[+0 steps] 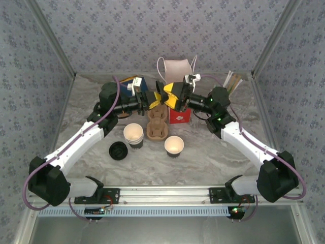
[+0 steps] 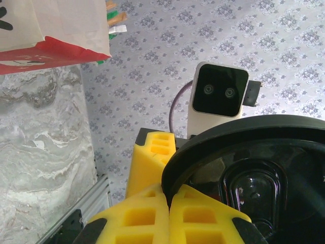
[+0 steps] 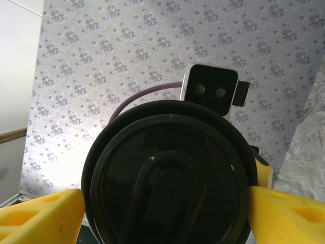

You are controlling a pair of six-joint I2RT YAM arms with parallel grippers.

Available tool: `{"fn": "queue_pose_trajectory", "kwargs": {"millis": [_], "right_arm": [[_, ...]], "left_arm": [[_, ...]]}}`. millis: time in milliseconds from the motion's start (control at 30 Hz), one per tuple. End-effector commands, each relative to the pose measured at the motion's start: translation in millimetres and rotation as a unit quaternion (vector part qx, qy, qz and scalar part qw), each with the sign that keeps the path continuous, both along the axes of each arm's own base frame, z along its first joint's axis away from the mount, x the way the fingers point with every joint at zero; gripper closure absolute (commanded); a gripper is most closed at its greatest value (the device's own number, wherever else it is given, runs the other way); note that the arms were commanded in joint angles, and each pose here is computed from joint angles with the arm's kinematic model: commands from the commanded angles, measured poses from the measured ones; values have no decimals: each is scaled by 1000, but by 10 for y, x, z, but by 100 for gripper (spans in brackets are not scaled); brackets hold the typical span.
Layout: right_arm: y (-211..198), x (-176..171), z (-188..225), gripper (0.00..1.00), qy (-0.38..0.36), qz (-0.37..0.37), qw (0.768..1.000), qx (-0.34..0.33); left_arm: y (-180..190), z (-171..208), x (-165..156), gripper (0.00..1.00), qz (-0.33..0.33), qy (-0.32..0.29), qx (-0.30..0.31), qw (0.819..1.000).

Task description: Pack the takeout coffee

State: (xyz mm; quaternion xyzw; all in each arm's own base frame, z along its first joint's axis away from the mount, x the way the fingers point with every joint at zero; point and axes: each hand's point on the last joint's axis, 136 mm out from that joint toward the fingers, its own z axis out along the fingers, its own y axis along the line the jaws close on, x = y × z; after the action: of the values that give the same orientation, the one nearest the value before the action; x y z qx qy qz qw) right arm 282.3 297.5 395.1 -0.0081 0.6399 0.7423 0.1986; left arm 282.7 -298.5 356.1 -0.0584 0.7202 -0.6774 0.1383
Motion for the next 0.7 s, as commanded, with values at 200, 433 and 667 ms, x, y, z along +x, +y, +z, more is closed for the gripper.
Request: {"fn": "queue_pose_trajectory", "kwargs": {"millis": [200,433,667], "right_arm": [[65,-165,129,18,-35,21,999,-17],[55,-155,117,25,-33,17,999,-20],[24,-143,119,29,-31,9,999,-19]], "left_arm": [[-23,174,-22,100,-9,-26,-11,1000],[-23,168,-27,100,-9,-26,-8,1000],[-13,155,-29,90,-7,-25,-7,1000]]}}
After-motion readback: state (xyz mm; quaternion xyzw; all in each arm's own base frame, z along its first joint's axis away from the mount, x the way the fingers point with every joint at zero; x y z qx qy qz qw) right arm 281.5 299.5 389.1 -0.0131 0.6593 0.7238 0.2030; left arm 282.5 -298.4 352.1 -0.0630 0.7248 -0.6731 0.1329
